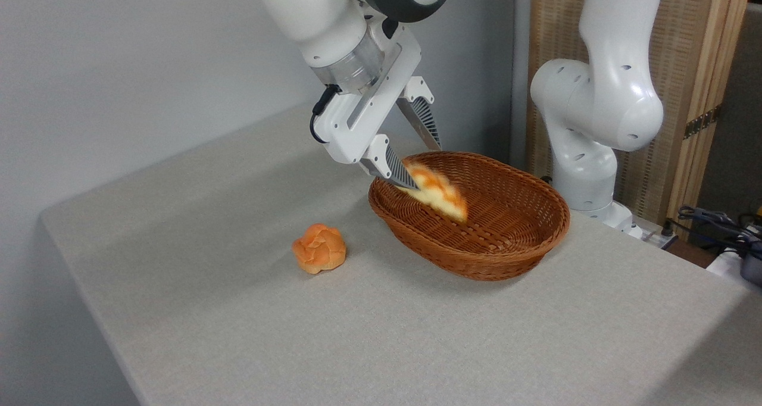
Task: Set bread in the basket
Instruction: 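Open the gripper to drop the roll into the basket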
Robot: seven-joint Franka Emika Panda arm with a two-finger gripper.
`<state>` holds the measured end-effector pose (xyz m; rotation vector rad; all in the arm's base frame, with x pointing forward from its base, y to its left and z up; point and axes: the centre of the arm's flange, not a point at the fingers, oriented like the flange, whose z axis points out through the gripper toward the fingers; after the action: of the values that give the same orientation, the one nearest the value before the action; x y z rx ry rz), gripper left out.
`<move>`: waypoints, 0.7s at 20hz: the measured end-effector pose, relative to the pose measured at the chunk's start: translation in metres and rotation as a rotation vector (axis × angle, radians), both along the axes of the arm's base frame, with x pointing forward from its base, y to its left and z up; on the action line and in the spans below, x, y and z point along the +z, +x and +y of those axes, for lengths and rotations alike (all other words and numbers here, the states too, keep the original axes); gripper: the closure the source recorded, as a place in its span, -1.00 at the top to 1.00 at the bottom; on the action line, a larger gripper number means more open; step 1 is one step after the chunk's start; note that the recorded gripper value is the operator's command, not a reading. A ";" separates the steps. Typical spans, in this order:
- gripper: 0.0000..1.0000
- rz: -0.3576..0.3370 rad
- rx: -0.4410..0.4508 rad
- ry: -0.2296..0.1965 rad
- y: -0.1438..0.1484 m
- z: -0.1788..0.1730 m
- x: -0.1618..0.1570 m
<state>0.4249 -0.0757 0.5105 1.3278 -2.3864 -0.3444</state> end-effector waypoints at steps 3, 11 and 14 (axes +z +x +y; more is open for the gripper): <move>1.00 0.000 -0.006 0.000 -0.001 -0.003 0.000; 1.00 -0.075 0.022 0.002 0.010 0.000 0.012; 1.00 -0.197 0.144 0.023 0.027 0.007 0.031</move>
<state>0.4515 -0.0686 0.5410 1.6008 -2.4303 -0.2086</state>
